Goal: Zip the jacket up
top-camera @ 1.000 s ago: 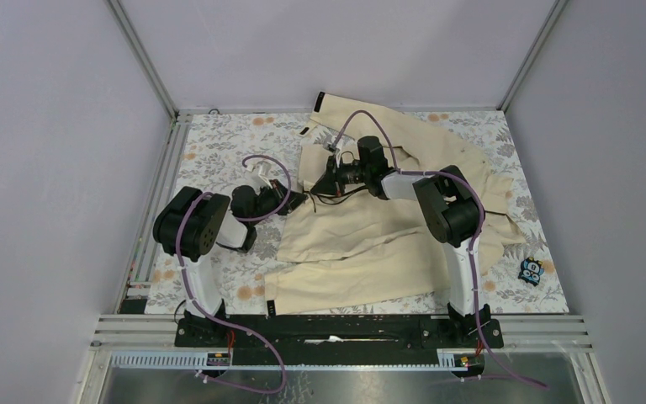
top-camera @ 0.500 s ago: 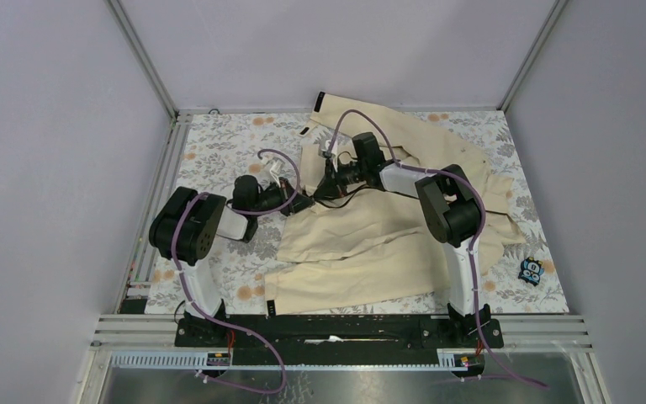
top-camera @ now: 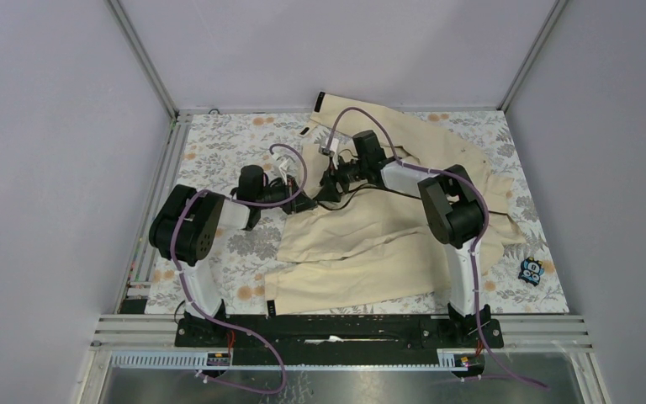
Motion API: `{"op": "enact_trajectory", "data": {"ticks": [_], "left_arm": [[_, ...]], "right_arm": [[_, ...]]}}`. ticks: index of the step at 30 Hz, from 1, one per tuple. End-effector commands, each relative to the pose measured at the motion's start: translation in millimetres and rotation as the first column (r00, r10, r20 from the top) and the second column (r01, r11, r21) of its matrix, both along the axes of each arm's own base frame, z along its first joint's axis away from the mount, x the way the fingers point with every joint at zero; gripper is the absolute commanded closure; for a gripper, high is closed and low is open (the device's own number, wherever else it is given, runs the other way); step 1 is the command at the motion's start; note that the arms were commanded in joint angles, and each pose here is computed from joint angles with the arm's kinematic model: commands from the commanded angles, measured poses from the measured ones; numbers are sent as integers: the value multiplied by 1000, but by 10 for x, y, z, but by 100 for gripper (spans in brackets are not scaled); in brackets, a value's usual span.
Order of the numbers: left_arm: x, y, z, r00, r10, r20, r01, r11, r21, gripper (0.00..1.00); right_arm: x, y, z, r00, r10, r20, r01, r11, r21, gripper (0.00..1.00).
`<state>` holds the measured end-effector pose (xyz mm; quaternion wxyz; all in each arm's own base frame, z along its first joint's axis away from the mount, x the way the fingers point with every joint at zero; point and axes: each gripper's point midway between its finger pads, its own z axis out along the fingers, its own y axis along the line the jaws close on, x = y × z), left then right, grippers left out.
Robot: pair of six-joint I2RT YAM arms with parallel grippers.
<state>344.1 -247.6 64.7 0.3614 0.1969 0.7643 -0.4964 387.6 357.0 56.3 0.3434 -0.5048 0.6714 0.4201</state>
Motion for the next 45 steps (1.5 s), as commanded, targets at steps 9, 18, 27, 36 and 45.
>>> {"op": "enact_trajectory", "data": {"ticks": [9,18,27,36,45], "left_arm": [[203,30,204,997,26,74,-30,998,60,98],[218,27,216,997,34,76,-38,998,51,97],[220,22,218,996,31,82,-35,998,49,97],[213,31,230,996,37,86,-42,998,49,97],[272,263,274,967,254,34,-256,966,48,65]], "right_arm": [[97,208,378,1000,-8,20,6,996,94,30],[195,369,319,1000,-4,27,2,996,86,33],[167,409,146,1000,18,13,-19,999,39,40],[228,447,135,999,-10,35,9,1000,18,74],[51,429,437,995,49,90,-62,987,148,100]]}}
